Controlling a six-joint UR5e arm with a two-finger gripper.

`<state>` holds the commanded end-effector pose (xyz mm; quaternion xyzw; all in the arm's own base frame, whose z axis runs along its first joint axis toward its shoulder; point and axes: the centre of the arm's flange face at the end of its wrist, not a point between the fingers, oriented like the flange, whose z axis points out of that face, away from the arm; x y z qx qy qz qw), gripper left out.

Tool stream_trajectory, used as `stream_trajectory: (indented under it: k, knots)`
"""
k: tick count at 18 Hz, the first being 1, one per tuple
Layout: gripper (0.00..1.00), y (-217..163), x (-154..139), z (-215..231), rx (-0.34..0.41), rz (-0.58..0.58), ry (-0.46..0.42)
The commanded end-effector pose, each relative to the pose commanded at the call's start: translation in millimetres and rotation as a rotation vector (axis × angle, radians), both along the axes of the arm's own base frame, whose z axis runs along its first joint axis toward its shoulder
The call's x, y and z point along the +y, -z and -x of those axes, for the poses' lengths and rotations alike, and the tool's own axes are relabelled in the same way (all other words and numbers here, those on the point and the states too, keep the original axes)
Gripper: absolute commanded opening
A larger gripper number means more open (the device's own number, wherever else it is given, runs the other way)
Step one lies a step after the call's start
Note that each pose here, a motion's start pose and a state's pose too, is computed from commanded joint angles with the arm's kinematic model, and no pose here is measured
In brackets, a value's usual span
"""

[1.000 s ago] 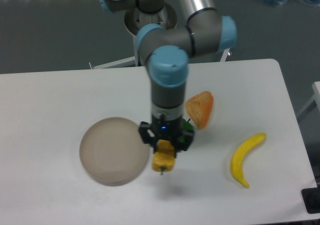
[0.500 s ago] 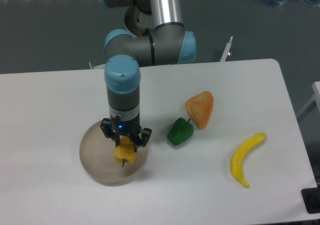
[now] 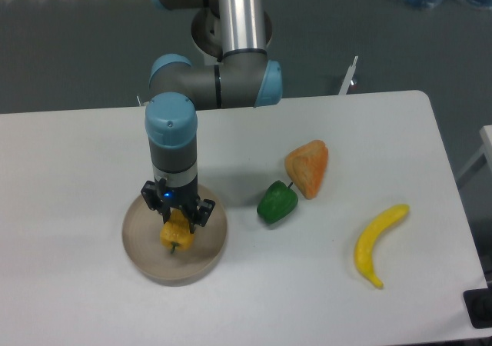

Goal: Place the yellow pepper on the plate
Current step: 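Lower the yellow pepper onto the plate and open the gripper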

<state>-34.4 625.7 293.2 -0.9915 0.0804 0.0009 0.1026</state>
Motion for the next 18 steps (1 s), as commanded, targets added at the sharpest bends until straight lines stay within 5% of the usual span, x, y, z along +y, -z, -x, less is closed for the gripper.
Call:
stream_trajectory:
  k: [18]
  knots:
    - [0.45, 13.2, 1.1, -1.8, 0.007, 0.022, 0.032]
